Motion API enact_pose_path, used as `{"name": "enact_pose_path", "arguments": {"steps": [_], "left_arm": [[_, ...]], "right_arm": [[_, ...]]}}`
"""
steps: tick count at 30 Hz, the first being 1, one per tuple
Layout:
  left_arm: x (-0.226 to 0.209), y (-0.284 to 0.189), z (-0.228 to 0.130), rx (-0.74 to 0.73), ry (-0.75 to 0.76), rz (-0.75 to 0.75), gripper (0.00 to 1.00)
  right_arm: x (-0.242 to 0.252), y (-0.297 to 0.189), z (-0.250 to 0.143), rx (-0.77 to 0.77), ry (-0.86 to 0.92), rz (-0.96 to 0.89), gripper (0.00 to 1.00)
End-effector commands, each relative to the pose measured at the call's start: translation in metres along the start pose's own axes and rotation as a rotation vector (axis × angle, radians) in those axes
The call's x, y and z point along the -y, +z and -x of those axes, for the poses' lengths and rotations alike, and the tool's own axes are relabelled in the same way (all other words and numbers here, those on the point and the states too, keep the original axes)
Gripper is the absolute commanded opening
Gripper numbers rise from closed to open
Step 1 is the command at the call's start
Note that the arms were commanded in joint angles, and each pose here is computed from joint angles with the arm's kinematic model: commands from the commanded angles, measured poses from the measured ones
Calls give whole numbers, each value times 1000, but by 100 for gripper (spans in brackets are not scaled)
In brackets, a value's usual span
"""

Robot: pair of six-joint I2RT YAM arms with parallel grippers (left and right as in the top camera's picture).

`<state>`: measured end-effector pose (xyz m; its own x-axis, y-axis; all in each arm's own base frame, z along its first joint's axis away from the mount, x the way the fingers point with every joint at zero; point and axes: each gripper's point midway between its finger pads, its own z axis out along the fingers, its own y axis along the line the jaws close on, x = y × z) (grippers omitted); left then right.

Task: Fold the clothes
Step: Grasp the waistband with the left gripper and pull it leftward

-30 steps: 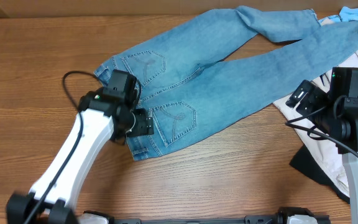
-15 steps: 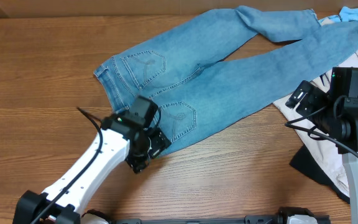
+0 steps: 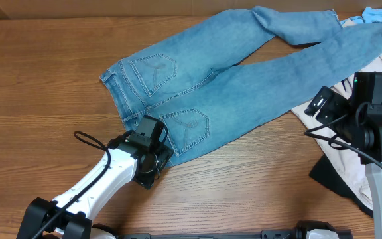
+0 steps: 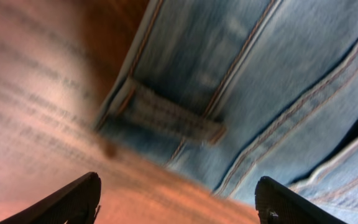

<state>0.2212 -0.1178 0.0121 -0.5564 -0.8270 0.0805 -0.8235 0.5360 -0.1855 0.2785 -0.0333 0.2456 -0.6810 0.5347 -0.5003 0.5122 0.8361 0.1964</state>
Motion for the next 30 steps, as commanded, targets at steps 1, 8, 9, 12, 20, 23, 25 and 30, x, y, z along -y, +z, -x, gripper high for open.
{"name": "enact_pose_path", "arguments": {"steps": [1,8,9,12,20,23,25,30], "left_arm": [[-8,8,11,59,-55,9,81],[1,13,22,112,-78,-49,53],[1,13,24,121,-78,-52,42],[1,12,27,144,-78,-53,4],[6,-13,34,178,97,-36,4],[-4,-47,45,252,143,10,4],[-7,-81,51,316,205,-1,4],[3,-165,38,380,386,-195,4]], "right_arm": [[-1,-6,7,27,1,8,100],[-1,-6,6,23,1,7,100],[0,-6,6,21,0,5,100],[0,-6,6,21,0,5,100],[0,-6,6,20,0,5,100],[0,-6,6,23,0,6,100],[-1,-6,7,27,1,9,100],[-4,-6,11,44,3,18,100]]}}
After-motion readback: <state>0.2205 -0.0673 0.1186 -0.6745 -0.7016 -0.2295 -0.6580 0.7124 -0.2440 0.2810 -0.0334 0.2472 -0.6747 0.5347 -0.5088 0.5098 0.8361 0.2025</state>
